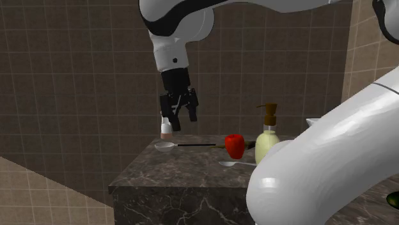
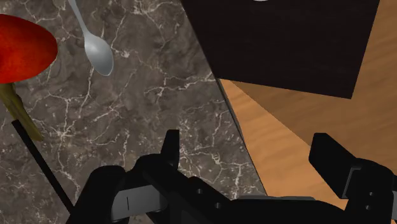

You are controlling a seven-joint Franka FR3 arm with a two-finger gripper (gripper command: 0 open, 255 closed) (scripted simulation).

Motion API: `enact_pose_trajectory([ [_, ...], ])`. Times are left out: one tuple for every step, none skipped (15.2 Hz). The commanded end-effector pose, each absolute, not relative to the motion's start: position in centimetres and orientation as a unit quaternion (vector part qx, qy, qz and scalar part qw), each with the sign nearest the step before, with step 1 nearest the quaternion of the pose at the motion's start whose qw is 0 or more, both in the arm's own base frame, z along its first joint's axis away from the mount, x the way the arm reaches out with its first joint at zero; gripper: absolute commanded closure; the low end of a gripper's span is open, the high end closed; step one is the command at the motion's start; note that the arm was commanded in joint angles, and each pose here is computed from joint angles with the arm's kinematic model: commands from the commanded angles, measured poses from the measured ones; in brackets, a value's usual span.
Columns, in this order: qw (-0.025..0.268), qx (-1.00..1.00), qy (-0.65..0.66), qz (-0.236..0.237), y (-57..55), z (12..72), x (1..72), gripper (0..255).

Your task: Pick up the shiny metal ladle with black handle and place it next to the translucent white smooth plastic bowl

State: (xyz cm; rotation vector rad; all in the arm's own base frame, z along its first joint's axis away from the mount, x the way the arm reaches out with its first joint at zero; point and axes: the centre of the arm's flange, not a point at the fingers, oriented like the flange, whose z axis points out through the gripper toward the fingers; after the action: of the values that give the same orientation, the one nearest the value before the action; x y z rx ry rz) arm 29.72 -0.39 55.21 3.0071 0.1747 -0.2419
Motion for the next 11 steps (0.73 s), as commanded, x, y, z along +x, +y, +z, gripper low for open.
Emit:
enact_pose_trajectory([
  [0.06, 0.993, 0.058, -0.08, -0.4, 55.2, 29.7, 0],
  [0.06, 0.993, 0.067, -0.08, -1.4, 54.7, 30.3, 0],
  [0.061, 0.992, 0.077, -0.081, -2.5, 54.2, 30.8, 0],
  [0.062, 0.991, 0.087, -0.081, -3.5, 53.7, 31.4, 0],
  [0.062, 0.99, 0.096, -0.082, -4.5, 53.2, 32.0, 0],
  [0.063, 0.989, 0.106, -0.082, -5.5, 52.7, 32.7, 0],
  [0.064, 0.988, 0.115, -0.083, -6.5, 52.2, 33.3, 0],
  [0.064, 0.987, 0.125, -0.083, -7.5, 51.7, 34.0, 0],
  [0.065, 0.985, 0.134, -0.083, -8.4, 51.2, 34.6, 0],
  [0.065, 0.984, 0.144, -0.084, -9.4, 50.6, 35.3, 0],
  [0.066, 0.982, 0.153, -0.084, -10.3, 50.1, 36.1, 0],
])
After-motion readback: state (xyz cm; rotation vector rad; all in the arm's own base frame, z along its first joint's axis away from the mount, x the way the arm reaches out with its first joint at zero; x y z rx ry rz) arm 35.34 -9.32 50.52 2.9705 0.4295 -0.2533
